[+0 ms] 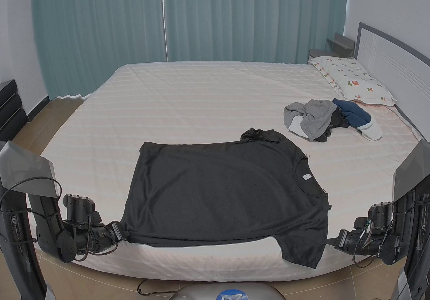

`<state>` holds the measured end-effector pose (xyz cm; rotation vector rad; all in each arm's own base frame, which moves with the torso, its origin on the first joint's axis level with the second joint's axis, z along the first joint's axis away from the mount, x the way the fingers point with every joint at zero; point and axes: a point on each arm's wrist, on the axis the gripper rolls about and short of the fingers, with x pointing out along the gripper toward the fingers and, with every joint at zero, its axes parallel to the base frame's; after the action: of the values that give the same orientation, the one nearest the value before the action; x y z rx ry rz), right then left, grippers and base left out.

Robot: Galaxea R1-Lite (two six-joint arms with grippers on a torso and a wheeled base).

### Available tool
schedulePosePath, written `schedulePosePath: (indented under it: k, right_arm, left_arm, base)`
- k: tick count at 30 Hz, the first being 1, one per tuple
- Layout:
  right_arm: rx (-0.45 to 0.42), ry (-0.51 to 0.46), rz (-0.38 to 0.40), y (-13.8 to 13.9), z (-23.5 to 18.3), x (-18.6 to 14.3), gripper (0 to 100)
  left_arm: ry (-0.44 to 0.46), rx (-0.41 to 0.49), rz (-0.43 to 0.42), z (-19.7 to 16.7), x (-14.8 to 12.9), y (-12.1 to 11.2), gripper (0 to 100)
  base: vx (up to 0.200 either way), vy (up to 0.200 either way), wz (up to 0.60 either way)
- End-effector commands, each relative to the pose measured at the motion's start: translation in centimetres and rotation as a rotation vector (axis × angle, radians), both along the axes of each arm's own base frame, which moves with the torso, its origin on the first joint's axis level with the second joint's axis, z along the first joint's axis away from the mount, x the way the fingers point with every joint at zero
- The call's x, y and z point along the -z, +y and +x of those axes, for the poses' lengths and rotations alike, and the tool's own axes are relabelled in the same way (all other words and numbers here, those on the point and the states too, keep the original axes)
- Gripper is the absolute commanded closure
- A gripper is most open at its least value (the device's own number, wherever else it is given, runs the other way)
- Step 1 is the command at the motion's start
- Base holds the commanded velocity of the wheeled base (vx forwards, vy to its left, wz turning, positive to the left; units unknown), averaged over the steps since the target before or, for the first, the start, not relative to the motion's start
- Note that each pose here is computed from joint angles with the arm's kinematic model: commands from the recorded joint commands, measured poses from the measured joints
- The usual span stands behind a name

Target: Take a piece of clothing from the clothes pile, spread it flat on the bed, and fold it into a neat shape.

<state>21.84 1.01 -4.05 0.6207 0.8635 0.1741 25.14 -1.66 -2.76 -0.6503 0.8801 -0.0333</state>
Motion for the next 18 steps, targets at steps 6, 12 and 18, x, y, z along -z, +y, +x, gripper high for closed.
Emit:
schedulePosePath:
  k: [6, 12, 18]
  right_arm:
    - [0.027, 0.004, -0.015, -0.3, -0.6, -0.7, 100]
    - [0.023, 0.054, -0.030, -0.1, -1.5, -1.7, 100]
    - [0.012, 0.123, -0.054, 0.2, -2.9, -3.1, 100]
  left_arm:
    - [-0.015, 0.007, 0.026, -0.1, -0.1, 0.3, 100]
    - [-0.046, 0.025, 0.053, -0.5, -0.2, 0.6, 100]
    - [-0.047, 0.085, 0.111, -1.7, -0.1, 0.6, 100]
  base:
    - [0.000, 0.000, 0.00]
    - [0.000, 0.000, 0.00]
    - [0.000, 0.000, 0.00]
